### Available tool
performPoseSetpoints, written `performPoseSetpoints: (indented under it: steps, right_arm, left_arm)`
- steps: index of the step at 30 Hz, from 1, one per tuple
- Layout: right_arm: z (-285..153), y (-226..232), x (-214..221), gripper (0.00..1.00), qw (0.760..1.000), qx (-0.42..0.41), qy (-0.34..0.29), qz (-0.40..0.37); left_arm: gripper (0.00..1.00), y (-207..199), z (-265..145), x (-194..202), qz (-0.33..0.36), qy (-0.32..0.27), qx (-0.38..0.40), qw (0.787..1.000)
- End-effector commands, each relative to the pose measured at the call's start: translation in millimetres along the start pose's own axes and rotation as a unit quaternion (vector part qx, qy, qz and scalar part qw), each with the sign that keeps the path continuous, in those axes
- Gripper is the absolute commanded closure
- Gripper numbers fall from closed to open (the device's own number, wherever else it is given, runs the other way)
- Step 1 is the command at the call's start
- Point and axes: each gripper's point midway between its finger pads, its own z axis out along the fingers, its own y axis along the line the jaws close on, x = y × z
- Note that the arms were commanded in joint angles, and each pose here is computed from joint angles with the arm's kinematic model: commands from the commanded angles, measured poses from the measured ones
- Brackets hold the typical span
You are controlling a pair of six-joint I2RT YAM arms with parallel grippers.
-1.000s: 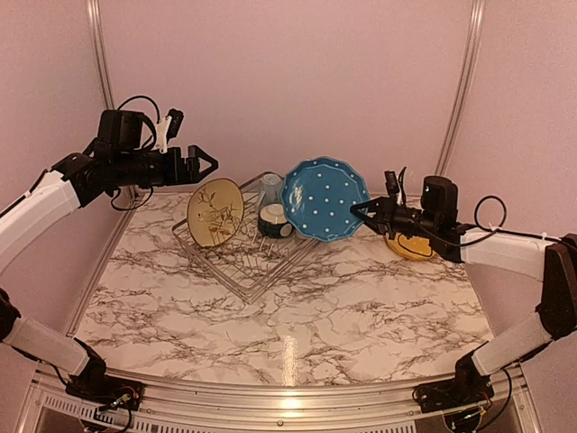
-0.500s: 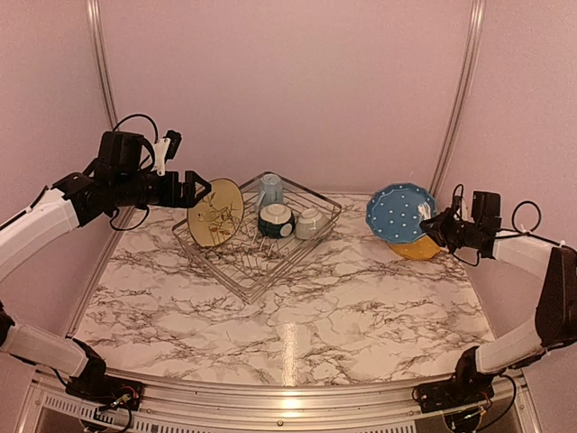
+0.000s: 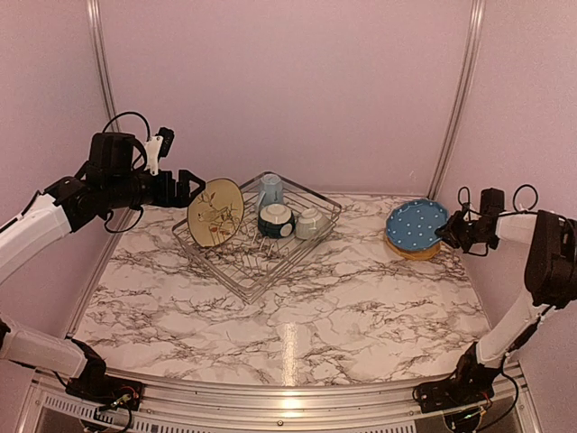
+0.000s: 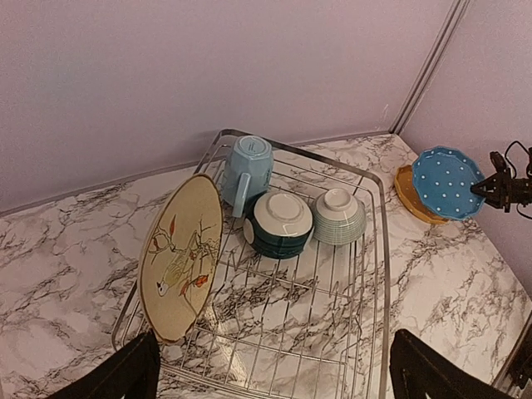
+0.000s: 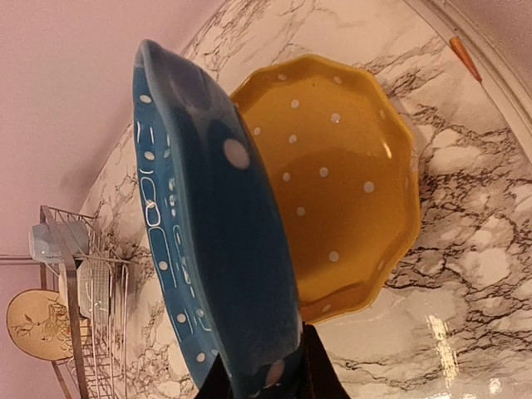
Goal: Unload the mixed dishes from the dish rack
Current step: Place the plate with another plate.
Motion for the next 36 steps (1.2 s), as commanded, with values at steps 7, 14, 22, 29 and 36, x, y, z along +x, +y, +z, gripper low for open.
performPoseSetpoints:
  steps: [7, 14, 22, 29, 36]
  right_arm:
    - [4, 17, -55, 1.0, 0.997, -0.046, 0.016, -0.053]
    - [28, 8, -50, 1.0, 0.996, -0.063, 0.053, -0.036]
    - [40, 7, -42, 1.0, 0.993, -0.101, 0.068, -0.012]
    - [44, -9, -37, 0.96, 0.995, -0.062, 0.08, -0.026]
    - [48, -22, -34, 0.84, 0.995, -0.036, 0.088, -0.032]
  left_arm:
    - [0.01, 2, 1, 2, 0.006, -0.003, 0.001, 1.0]
    - [0.01, 3, 5, 5, 0.002, 0.002, 0.002, 1.0]
    - [0.01, 3, 10, 9, -0.002, 0.012, 0.004, 1.0]
    - [0.01, 2, 12, 12, -0.004, 0.017, 0.009, 1.0]
    - [0.01, 0, 12, 12, -0.006, 0.018, 0.013, 1.0]
